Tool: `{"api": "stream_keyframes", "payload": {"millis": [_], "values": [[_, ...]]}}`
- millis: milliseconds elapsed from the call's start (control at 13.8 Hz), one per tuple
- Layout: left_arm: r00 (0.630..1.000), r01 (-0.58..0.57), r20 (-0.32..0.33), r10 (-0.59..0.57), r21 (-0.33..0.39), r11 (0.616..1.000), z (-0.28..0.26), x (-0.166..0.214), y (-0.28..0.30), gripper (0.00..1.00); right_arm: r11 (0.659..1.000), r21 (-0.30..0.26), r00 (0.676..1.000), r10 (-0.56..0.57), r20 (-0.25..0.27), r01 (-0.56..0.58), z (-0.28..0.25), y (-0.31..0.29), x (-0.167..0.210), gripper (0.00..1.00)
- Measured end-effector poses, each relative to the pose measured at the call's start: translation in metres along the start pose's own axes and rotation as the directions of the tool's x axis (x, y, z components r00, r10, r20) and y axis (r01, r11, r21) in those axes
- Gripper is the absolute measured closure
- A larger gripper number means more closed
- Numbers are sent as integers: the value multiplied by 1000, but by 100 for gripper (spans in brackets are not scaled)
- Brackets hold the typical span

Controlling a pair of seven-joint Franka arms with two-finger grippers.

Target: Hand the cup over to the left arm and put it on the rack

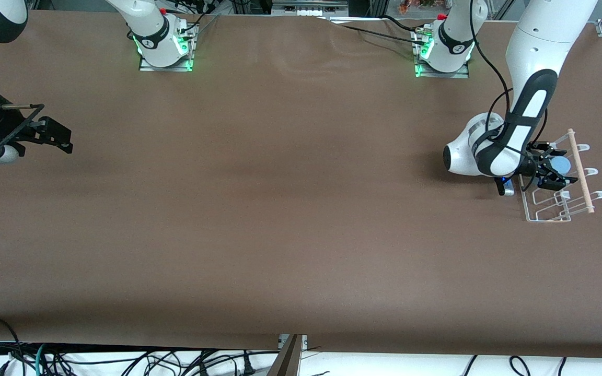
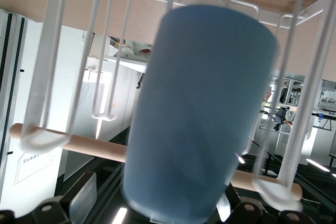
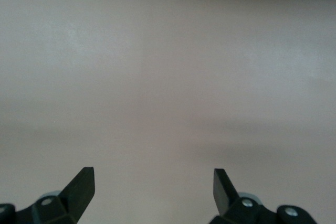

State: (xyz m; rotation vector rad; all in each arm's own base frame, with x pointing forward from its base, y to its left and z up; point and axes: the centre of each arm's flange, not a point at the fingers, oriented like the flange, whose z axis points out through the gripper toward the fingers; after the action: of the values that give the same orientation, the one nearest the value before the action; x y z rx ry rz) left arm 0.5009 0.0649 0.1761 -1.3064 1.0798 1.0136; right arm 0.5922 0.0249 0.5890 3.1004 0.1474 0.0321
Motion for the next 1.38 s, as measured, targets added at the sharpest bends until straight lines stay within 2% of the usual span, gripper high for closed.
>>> {"api": "stream_keyframes", "payload": {"millis": [217, 362, 507, 652, 870, 1087, 1232, 1377], "values": [[999, 37, 2, -37, -8, 999, 4, -7, -7, 0, 1000, 0, 1000, 0, 0, 0, 0, 0, 0, 0], [995, 95, 1, -96, -40, 995, 9, -22, -19, 0, 1000, 0, 1000, 0, 0, 0, 0, 0, 0, 0], [983, 180, -22, -184, -128, 975, 4, -47, -41, 0, 1000, 0, 1000, 0, 0, 0, 0, 0, 0, 0], [952, 273, -59, -299, -271, 923, -6, -79, -67, 0, 1000, 0, 1000, 0, 0, 0, 0, 0, 0, 0], [884, 336, -107, -455, -531, 778, -21, -119, -99, 0, 1000, 0, 1000, 0, 0, 0, 0, 0, 0, 0], [813, 294, -135, -566, -743, 601, -40, -147, -121, 0, 1000, 0, 1000, 1, 0, -1, 0, 0, 0, 0], [757, 225, -146, -637, -857, 463, -56, -162, -133, 0, 1000, 0, 1000, 1, 0, -1, 0, 0, 0, 0], [716, 131, -118, -688, -945, 299, -76, -172, -138, 0, 1000, 0, 1000, 1, 0, -1, 0, 0, 0, 0]]}}
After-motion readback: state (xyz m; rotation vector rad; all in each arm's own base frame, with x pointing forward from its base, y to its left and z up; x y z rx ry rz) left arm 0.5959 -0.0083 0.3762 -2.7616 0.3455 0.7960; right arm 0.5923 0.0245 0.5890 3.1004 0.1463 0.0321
